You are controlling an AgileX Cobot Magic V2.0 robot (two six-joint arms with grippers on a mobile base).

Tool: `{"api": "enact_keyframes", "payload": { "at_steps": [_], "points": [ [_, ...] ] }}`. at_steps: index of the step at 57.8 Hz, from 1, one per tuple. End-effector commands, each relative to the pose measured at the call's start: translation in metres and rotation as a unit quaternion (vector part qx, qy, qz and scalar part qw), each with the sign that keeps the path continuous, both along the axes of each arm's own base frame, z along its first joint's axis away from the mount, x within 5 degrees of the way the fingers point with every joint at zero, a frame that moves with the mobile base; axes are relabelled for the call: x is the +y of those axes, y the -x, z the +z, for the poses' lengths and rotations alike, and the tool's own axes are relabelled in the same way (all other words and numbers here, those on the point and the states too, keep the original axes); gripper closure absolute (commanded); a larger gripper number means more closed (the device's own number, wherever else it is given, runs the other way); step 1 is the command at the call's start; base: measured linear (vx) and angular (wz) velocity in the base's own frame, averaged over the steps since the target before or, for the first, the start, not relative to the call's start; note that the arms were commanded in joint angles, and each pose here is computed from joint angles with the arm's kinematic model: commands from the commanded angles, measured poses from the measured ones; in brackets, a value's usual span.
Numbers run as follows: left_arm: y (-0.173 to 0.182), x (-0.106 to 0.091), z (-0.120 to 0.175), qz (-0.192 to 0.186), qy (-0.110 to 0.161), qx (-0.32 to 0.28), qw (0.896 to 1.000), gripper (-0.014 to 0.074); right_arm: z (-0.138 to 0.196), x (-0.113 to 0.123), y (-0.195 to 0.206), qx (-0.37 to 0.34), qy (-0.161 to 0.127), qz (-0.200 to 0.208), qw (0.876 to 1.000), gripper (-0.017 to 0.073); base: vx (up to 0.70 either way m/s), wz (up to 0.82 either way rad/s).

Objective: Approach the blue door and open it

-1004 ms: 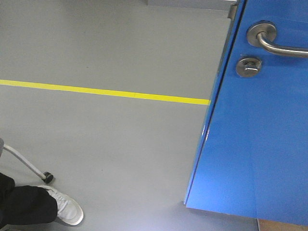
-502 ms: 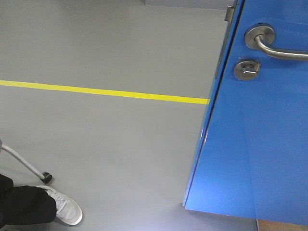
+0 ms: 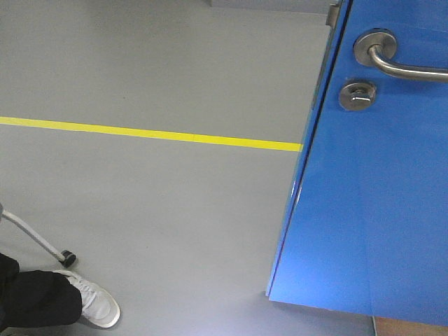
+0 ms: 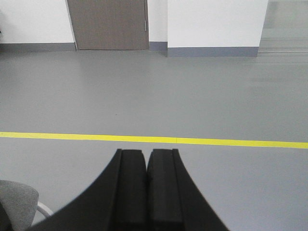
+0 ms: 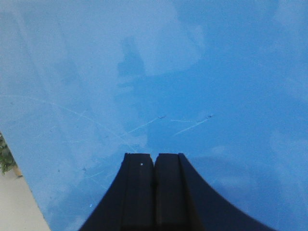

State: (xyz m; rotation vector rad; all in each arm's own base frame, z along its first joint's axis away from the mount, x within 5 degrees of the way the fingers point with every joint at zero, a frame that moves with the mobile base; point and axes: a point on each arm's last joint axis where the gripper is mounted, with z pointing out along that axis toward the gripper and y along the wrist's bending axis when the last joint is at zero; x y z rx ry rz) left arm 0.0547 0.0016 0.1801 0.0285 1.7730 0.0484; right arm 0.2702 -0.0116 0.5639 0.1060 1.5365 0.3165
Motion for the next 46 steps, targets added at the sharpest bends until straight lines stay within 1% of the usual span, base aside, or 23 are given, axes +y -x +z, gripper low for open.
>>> {"api": "enact_keyframes", "payload": {
  "at_steps": [1,13,18,24,28,30,32,33,38,41,43,46],
  "points": [
    [0.001,-0.001,0.017,-0.006,0.004,-0.062,0.998,0.0521,0.020,-0.001,0.014,-0.059,-0.004,-0.013,0.998,0.0547,0.00,0.00],
    [0.001,-0.001,0.017,-0.006,0.004,-0.062,0.998,0.0521,0.019,-0.001,0.014,-0.058,-0.003,-0.014,0.998,0.0547,0.00,0.00],
    [0.001,-0.001,0.017,-0.006,0.004,-0.062,0.998,0.0521,0.022,0.000,0.020,-0.063,-0.002,-0.013,0.998,0.0547,0.00,0.00],
    [0.001,-0.001,0.017,-0.006,0.004,-0.062,0.998,0.0521,0.026,0.002,0.037,-0.076,0.002,-0.016,0.997,0.0547,0.00,0.00],
    [0.001,-0.001,0.017,-0.006,0.004,-0.062,0.998,0.0521,0.023,0.002,0.053,-0.092,0.001,-0.027,0.995,0.0547,0.00,0.00],
    [0.001,-0.001,0.017,-0.006,0.004,-0.062,0.998,0.0521,0.016,0.000,0.058,-0.100,0.003,-0.039,0.994,0.0547,0.00,0.00],
    [0.001,-0.001,0.017,-0.006,0.004,-0.062,0.998,0.0521,0.011,0.000,0.072,-0.118,0.014,-0.053,0.991,0.0547,0.00,0.00],
    [0.001,-0.001,0.017,-0.006,0.004,-0.062,0.998,0.0521,0.002,-0.001,0.073,-0.114,0.017,-0.059,0.992,0.0547,0.00,0.00],
    [0.001,-0.001,0.017,-0.006,0.004,-0.062,0.998,0.0521,-0.023,-0.003,0.102,-0.144,0.029,-0.093,0.985,0.0547,0.00,0.00],
    [0.001,-0.001,0.017,-0.006,0.004,-0.062,0.998,0.0521,-0.049,-0.005,0.114,-0.141,0.032,-0.111,0.983,0.0547,0.00,0.00],
    [0.001,-0.001,0.017,-0.006,0.004,-0.062,0.998,0.0521,-0.060,-0.004,0.127,-0.147,0.032,-0.116,0.982,0.0547,0.00,0.00],
    [0.001,-0.001,0.017,-0.006,0.004,-0.062,0.998,0.0521,-0.082,-0.003,0.143,-0.142,0.042,-0.123,0.981,0.0547,0.00,0.00]
  ]
}}
